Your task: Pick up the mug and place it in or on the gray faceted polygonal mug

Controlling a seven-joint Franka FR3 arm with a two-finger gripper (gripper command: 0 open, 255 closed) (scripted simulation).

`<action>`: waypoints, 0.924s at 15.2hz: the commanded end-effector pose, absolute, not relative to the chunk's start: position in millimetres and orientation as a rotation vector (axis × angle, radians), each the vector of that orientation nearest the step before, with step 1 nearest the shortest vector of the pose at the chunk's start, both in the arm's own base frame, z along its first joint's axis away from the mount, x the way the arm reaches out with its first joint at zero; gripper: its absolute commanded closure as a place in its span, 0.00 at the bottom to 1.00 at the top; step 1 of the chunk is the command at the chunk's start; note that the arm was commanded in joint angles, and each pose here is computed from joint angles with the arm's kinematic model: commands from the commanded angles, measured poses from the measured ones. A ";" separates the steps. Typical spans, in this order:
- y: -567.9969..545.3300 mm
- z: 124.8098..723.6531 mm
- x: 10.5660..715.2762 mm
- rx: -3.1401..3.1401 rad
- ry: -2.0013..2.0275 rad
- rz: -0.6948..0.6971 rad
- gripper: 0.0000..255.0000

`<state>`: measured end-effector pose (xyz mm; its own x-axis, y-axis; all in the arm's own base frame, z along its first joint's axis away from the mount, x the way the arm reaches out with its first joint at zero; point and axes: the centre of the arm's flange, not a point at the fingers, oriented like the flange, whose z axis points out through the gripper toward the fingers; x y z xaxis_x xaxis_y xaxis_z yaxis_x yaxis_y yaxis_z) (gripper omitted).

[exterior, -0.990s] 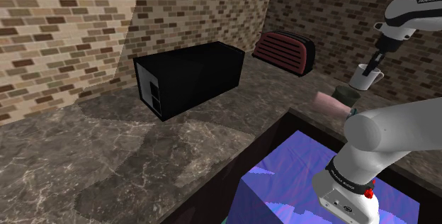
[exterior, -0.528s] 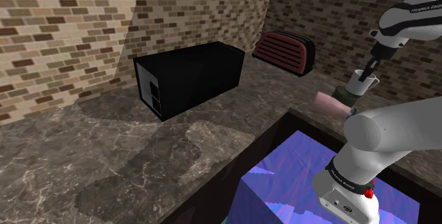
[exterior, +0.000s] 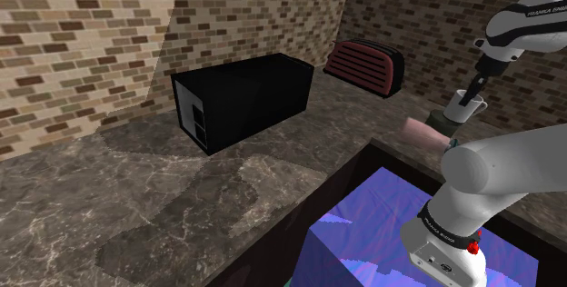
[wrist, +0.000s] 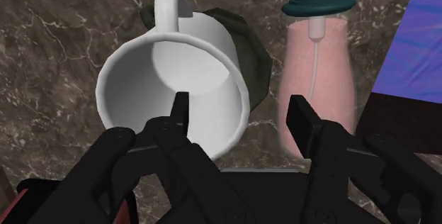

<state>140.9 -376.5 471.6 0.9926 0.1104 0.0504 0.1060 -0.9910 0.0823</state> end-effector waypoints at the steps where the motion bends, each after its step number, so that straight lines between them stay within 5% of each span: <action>1: -376.4 471.5 140.9 3.057 0.166 0.084 0.00; 14: -372.6 521.1 137.9 3.057 0.166 0.084 0.00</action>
<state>137.9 -372.5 520.9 0.9926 0.1103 0.0503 0.1060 -0.9910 0.0820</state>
